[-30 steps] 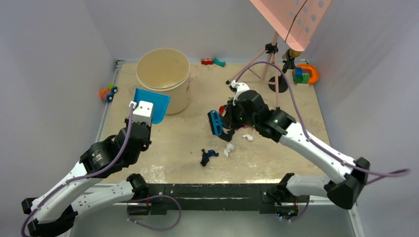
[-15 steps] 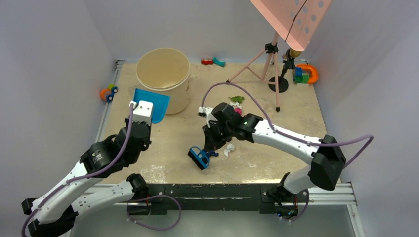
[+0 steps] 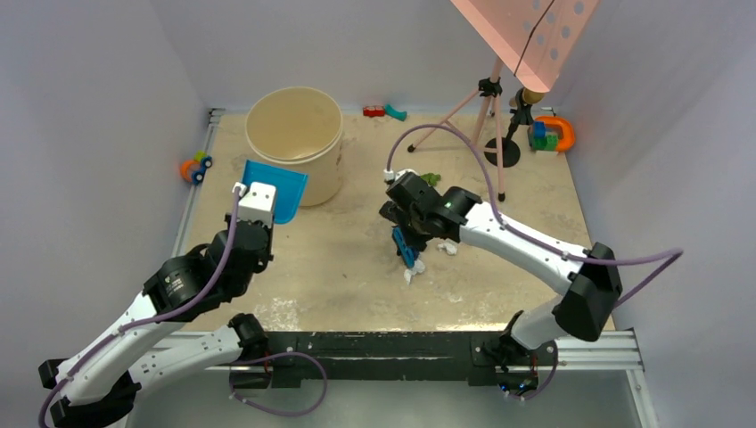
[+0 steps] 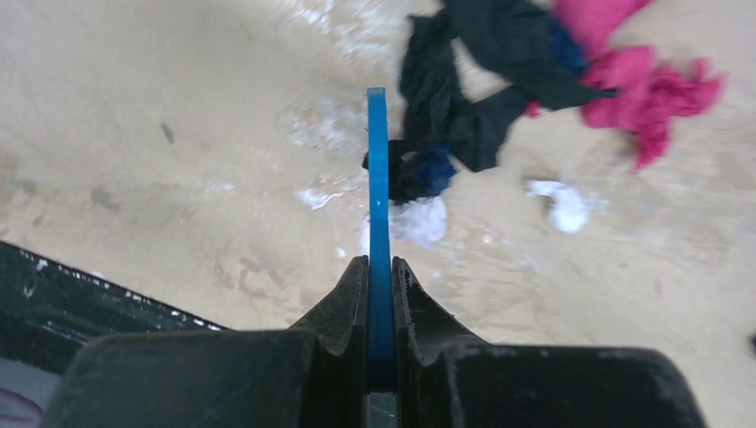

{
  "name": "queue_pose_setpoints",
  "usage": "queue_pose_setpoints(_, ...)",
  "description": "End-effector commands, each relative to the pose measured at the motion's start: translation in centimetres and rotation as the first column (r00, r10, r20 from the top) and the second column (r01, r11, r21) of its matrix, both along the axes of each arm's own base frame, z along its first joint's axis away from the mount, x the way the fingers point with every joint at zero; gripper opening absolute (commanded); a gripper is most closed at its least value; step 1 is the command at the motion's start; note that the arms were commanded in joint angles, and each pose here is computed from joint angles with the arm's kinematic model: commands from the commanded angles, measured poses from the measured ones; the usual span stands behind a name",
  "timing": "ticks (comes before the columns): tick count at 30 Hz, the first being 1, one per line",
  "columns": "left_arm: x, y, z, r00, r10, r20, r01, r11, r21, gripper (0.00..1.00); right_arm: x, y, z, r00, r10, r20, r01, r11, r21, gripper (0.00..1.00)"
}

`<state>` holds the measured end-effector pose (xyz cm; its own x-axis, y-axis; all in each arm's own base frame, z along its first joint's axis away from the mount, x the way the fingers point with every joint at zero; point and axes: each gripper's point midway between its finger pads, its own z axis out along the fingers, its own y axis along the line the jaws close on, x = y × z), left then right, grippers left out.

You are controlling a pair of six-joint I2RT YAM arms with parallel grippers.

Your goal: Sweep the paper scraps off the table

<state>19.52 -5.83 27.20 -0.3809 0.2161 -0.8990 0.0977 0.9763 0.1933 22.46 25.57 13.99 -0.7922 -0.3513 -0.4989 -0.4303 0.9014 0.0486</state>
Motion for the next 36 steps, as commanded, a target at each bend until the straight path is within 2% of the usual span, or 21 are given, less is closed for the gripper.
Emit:
queue_pose_setpoints(1, 0.1, -1.1, 0.0, 0.999, -0.044, -0.014, 0.044, 0.999, -0.03, 0.12, 2.4, -3.1, 6.8, 0.978, -0.093, 0.186, 0.091, 0.996, 0.015, 0.0)
queue_pose_setpoints(4, -0.5, -3.1, -1.5, 0.988, -0.115, -0.101, 0.108, 0.992, -0.071, 0.12, 3.6, -3.9, 9.8, 0.96, -0.113, 0.254, 0.098, 0.993, 0.071, 0.0)
queue_pose_setpoints(6, -1.0, -5.0, -2.7, 0.968, -0.174, -0.179, 0.157, 0.982, -0.106, 0.11, 5.1, -5.6, 11.2, 0.936, -0.161, 0.313, 0.153, 0.987, 0.049, 0.0)
queue_pose_setpoints(10, -2.0, -8.6, -5.6, 0.91, -0.257, -0.325, 0.204, 0.961, -0.187, 0.05, 8.9, -9.6, 11.1, 0.864, -0.232, 0.446, 0.317, 0.94, -0.124, 0.0)
queue_pose_setpoints(12, -2.4, -10.9, -7.1, 0.873, -0.312, -0.374, 0.231, 0.941, -0.247, 0.04, 10.7, -11.0, 9.6, 0.861, -0.201, 0.468, 0.348, 0.902, -0.254, 0.0)
queue_pose_setpoints(16, -3.7, -14.3, -10.6, 0.779, -0.384, -0.496, 0.248, 0.915, -0.318, 0.04, 14.2, -11.6, 7.0, 0.893, -0.047, 0.447, 0.26, 0.865, -0.429, 0.0)
queue_pose_setpoints(22, -5.0, -14.2, -14.9, 0.704, -0.31, -0.64, 0.226, 0.951, -0.212, 0.05, 20.4, -11.7, 6.0, 0.881, 0.065, 0.468, 0.209, 0.835, -0.51, 0.0)
queue_pose_setpoints(27, -7.2, -13.1, -16.6, 0.602, -0.232, -0.764, 0.208, 0.969, -0.131, 0.05, 25.1, -11.3, 4.3, 0.865, 0.156, 0.476, 0.183, 0.787, -0.59, 0.0)
queue_pose_setpoints(32, -8.3, -13.7, -18.4, 0.553, -0.251, -0.794, 0.211, 0.965, -0.157, 0.05, 26.9, -8.1, 2.4, 0.828, 0.341, 0.444, -0.004, 0.797, -0.604, 0.0)
queue_pose_setpoints(36, -8.2, -14.7, -19.7, 0.535, -0.263, -0.803, 0.221, 0.961, -0.168, 0.05, 25.6, -5.9, 0.4, 0.814, 0.458, 0.357, -0.182, 0.785, -0.593, 0.0)
